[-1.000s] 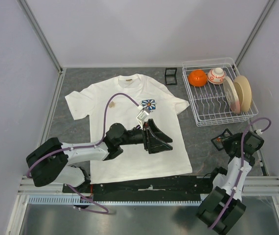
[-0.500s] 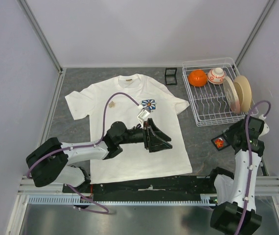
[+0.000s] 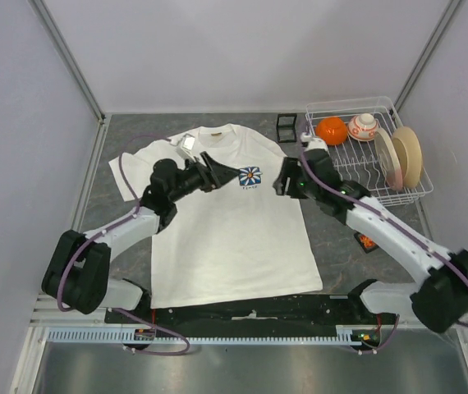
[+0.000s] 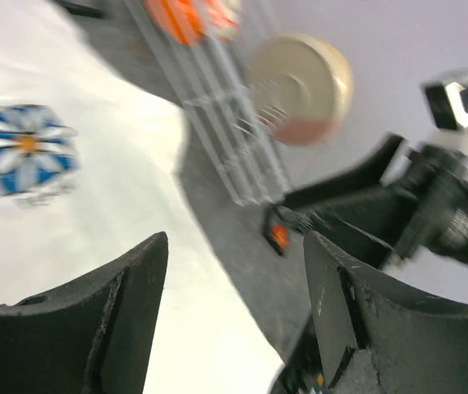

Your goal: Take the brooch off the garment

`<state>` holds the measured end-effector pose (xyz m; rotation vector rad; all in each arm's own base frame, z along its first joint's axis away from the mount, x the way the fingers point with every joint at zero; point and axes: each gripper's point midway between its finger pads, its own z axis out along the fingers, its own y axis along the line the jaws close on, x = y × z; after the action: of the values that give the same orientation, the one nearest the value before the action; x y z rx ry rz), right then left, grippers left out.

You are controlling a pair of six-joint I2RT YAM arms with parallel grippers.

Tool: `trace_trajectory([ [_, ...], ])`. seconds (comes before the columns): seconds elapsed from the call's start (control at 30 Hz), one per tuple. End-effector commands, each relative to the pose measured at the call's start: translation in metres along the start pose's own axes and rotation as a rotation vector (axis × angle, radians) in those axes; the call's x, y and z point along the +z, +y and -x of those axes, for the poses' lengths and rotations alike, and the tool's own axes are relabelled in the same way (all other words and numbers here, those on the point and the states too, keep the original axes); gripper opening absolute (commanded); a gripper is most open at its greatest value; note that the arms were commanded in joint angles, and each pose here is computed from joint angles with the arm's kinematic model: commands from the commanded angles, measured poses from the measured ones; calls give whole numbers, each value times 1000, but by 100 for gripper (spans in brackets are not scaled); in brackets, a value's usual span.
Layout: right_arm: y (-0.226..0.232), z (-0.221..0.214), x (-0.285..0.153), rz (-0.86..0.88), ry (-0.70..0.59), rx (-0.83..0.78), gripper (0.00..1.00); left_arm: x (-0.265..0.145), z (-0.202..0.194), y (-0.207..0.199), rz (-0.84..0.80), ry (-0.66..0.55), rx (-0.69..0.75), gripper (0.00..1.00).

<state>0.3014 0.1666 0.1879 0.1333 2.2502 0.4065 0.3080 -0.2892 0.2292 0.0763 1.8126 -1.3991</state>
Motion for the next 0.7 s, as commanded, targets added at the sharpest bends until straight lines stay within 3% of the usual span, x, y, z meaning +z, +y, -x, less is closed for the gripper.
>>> trace_trajectory([
  [0.0,92,43,59,274,-135,2,66,-23,34,96,317,-71,-122,73],
  [0.07,128,66,74,389,-200,37,66,-32,59,124,444,-121,-117,73],
  [0.1,135,51,103,404,-147,58,65,-47,63,147,541,-125,-155,73],
  [0.17,165,69,118,494,-181,92,64,-55,79,168,615,-168,-145,73],
  [0.27,194,47,179,567,-119,126,59,-69,101,197,707,-266,-147,69],
  [0.33,216,61,192,620,-138,148,56,-78,110,219,789,-347,-146,67],
  [0.37,217,39,214,633,-86,145,54,-81,113,226,813,-385,-168,67],
  [0.43,232,47,222,689,-111,155,51,-90,125,240,839,-502,-191,67],
  [0.53,242,26,245,730,-73,152,46,-101,136,258,848,-589,-198,66],
  [0.67,256,-15,276,756,14,125,41,-100,135,281,863,-541,-187,58],
])
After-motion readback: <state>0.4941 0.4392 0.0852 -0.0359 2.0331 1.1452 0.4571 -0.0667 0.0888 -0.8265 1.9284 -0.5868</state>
